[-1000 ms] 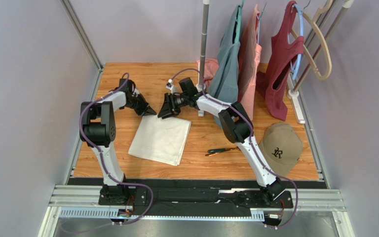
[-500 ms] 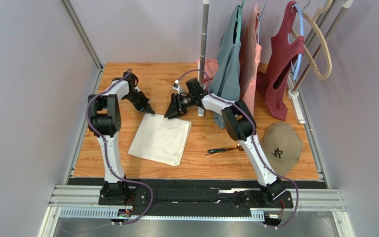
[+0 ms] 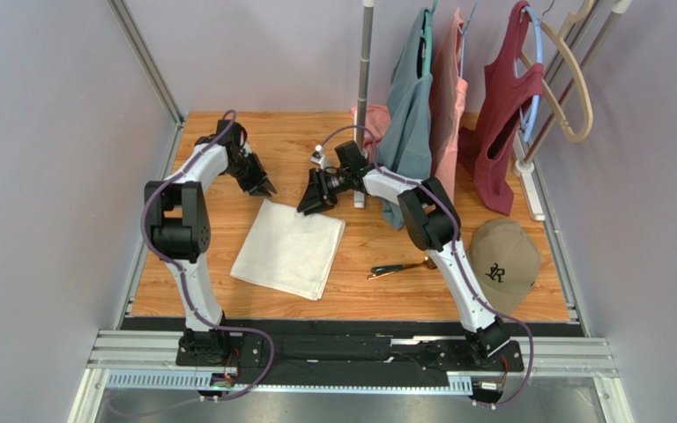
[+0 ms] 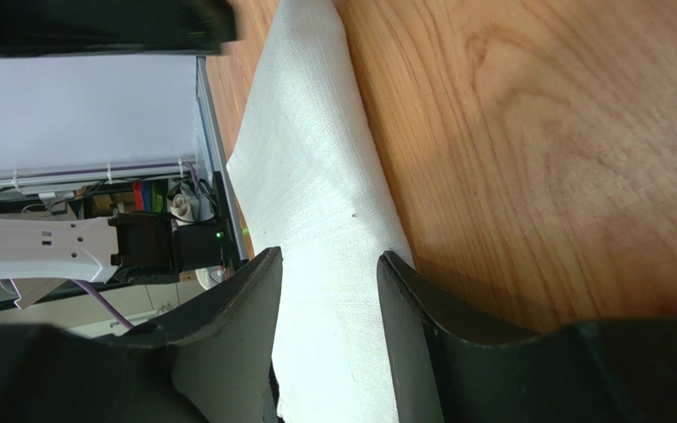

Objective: Fold the napkin into a case and place the utensils inside
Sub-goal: Smooth out the square-folded napkin at the center of the board.

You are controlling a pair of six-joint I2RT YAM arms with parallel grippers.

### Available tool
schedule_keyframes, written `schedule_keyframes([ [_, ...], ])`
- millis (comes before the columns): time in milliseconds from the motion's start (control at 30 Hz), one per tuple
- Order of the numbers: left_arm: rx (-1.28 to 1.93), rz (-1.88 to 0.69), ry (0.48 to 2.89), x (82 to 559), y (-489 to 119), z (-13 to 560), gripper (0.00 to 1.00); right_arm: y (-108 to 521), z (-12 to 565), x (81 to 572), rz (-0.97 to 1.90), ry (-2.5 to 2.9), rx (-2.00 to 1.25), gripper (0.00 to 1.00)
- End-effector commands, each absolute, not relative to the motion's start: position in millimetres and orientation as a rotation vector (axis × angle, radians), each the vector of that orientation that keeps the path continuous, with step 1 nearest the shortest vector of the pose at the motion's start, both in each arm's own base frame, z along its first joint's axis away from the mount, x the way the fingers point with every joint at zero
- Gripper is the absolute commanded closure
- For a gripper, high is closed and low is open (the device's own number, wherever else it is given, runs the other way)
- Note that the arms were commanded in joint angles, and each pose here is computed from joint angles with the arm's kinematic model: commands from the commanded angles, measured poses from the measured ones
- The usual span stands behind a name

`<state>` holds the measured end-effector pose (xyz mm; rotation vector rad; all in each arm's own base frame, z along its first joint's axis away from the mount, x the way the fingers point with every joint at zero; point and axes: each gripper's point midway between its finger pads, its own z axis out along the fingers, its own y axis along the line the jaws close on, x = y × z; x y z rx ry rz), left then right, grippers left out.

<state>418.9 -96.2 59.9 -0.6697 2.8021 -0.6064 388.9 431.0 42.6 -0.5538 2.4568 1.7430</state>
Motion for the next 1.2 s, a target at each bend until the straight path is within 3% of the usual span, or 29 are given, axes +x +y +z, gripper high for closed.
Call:
schedule_keyframes([
  [0,-0.481,-0.889,2.609,431.4,-126.9,107.7,0.76,428.9,61.9,396.9,1.721,2.42,-0.564,0.49],
  [67,-0.519,-1.009,2.668,420.2,-138.5,90.8,0.83,429.1,63.3,397.2,1.721,2.418,-0.564,0.49],
  [167,-0.599,-1.116,2.627,413.7,-148.0,78.4,0.85,429.0,62.6,397.0,1.722,2.419,-0.562,0.49],
  [300,-0.691,-1.251,2.535,414.9,-160.5,68.8,1.0,429.2,57.7,394.4,1.72,2.428,-0.564,0.49],
  [800,-1.208,-1.021,2.573,396.4,-141.6,-6.7,1.0,429.9,59.4,384.6,1.719,2.435,-0.585,0.46],
  [1167,-1.29,-0.877,2.52,399.0,-123.7,-5.9,1.0,398.1,44.0,360.0,1.688,2.491,-0.646,0.37],
])
